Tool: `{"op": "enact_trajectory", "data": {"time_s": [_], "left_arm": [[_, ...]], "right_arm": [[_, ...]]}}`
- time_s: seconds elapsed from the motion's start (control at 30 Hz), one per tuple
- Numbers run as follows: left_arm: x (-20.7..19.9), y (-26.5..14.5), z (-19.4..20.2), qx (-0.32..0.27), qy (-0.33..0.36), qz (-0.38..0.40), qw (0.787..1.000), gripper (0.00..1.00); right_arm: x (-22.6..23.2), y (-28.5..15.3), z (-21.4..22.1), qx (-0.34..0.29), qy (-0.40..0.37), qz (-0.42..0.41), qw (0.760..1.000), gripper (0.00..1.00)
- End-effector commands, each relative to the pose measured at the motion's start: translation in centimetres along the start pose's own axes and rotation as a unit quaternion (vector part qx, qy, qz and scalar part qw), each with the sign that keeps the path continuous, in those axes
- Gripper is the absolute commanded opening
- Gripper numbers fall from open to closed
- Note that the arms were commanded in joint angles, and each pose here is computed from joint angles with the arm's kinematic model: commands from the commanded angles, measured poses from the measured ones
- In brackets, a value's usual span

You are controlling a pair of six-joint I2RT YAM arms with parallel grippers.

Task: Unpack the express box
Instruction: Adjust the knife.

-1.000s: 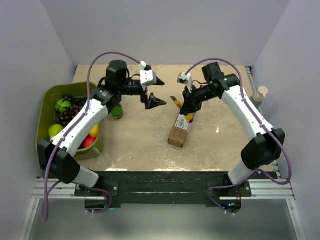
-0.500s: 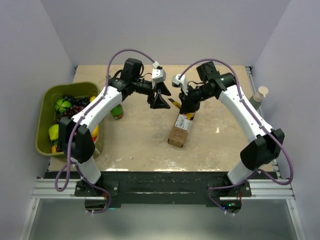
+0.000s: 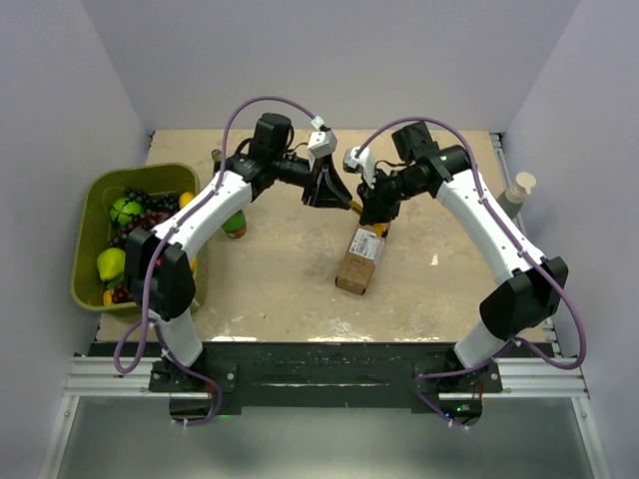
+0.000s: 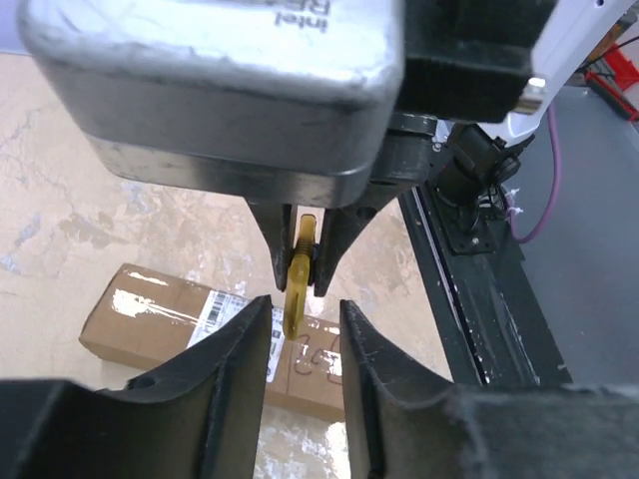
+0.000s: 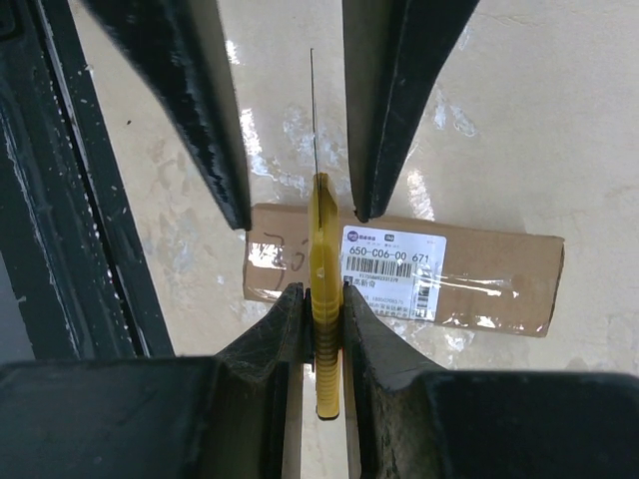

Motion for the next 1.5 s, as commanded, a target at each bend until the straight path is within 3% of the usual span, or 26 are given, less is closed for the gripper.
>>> {"op": "enact_trajectory", "data": {"time_s": [0.0,0.1,0.13,0.17,0.3,0.37,0.4,0.43,0.47,0.5,0.57,0.6,0.7,0.8,0.83,0.87,1.03,1.1,1.13,1.17,1.43,1.47], "left_arm": [[-0.4,0.4,-1.6,-0.027,0.004,0.025,0.999,0.31],[-0.3,0.5,-1.5,-0.03,-0.002,0.032,0.999,0.2],[-0.5,0.6,-1.4,-0.031,-0.009,0.036,0.999,0.04],[-0.6,0.6,-1.3,-0.03,-0.01,0.04,0.999,0.0],[-0.6,0.5,-0.8,-0.028,-0.022,0.054,0.998,0.0],[-0.3,0.1,-0.1,-0.029,-0.064,0.057,0.996,0.0],[0.1,-0.4,-1.1,-0.048,-0.027,0.062,0.997,0.0],[-0.4,-0.7,0.1,-0.048,-0.117,0.07,0.99,0.0],[-0.5,-1.1,0.1,-0.059,-0.134,0.073,0.987,0.0],[-0.8,-1.6,-0.7,-0.079,-0.098,0.078,0.989,0.0],[-0.5,-1.5,0.0,-0.071,-0.141,0.081,0.984,0.0],[-0.5,-1.8,-0.2,-0.079,-0.123,0.081,0.986,0.0],[0.1,-2.7,-0.4,-0.095,-0.17,0.074,0.978,0.0],[1.4,-3.6,0.0,-0.114,-0.191,0.059,0.973,0.0],[1.6,-3.8,0.0,-0.119,-0.194,0.056,0.972,0.0],[1.6,-4.1,-0.1,-0.124,-0.189,0.053,0.973,0.0],[0.7,-3.9,0.7,-0.121,-0.17,0.061,0.976,0.0],[0.2,-3.5,1.3,-0.102,-0.15,0.074,0.981,0.43],[-0.1,-3.5,1.5,-0.096,-0.138,0.079,0.983,0.93],[-0.1,-3.7,1.3,-0.096,-0.124,0.08,0.984,1.0],[1.7,-3.4,-0.5,-0.124,-0.046,0.037,0.99,1.0],[3.3,-3.2,-0.9,-0.129,-0.098,0.0,0.987,1.0]], "right_arm": [[0.1,-1.3,-2.3,-0.035,-0.019,0.011,0.999,0.0],[0.4,-1.2,-2.5,-0.042,-0.015,0.004,0.999,0.0],[0.5,-1.2,-2.5,-0.042,-0.014,0.002,0.999,0.0],[0.5,-1.2,-2.4,-0.042,-0.013,0.002,0.999,0.0],[0.9,-1.1,-2.6,-0.052,0.006,-0.001,0.999,0.0],[0.6,-1.4,-3.2,-0.062,0.007,0.009,0.998,0.0],[0.4,-1.8,-3.5,-0.07,0.013,0.014,0.997,0.0],[0.0,-2.7,-3.7,-0.082,0.02,0.025,0.996,0.0],[-0.4,-3.2,-4.5,-0.11,0.018,0.031,0.993,0.02],[-0.4,-3.3,-4.5,-0.128,0.056,0.024,0.99,0.02],[-1.1,-4.4,-5.2,-0.171,0.091,0.027,0.981,0.1],[-1.3,-4.3,-5.1,-0.176,0.106,0.025,0.978,0.11],[-1.8,-4.4,-5.2,-0.188,0.152,0.006,0.97,0.12],[-2.6,-5.5,-5.8,-0.209,0.166,0.023,0.963,0.22],[-2.5,-5.8,-6.0,-0.213,0.162,0.023,0.963,0.15],[-2.4,-5.9,-6.2,-0.216,0.158,0.02,0.963,0.0],[-2.6,-5.4,-6.2,-0.223,0.168,0.006,0.96,0.0],[-3.0,-5.6,-6.2,-0.216,0.138,0.016,0.967,0.0],[-2.8,-5.5,-5.9,-0.204,0.139,0.012,0.969,0.0],[-3.2,-6.1,-6.4,-0.203,0.106,0.022,0.973,0.0],[-3.3,-5.6,-5.5,-0.135,0.043,0.026,0.99,0.0],[-3.3,-5.4,-5.4,-0.124,0.027,0.031,0.991,0.0]]}}
Point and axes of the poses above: each gripper's point midway between its finger pads, its own y axis out along the fingers, its own x axis along the line the jaws close on, z = x × y, the point moved 2 cm from there along -y, back along the fingers, and after that the axes turned 9 degrees about -y, right-handed, at the moved point
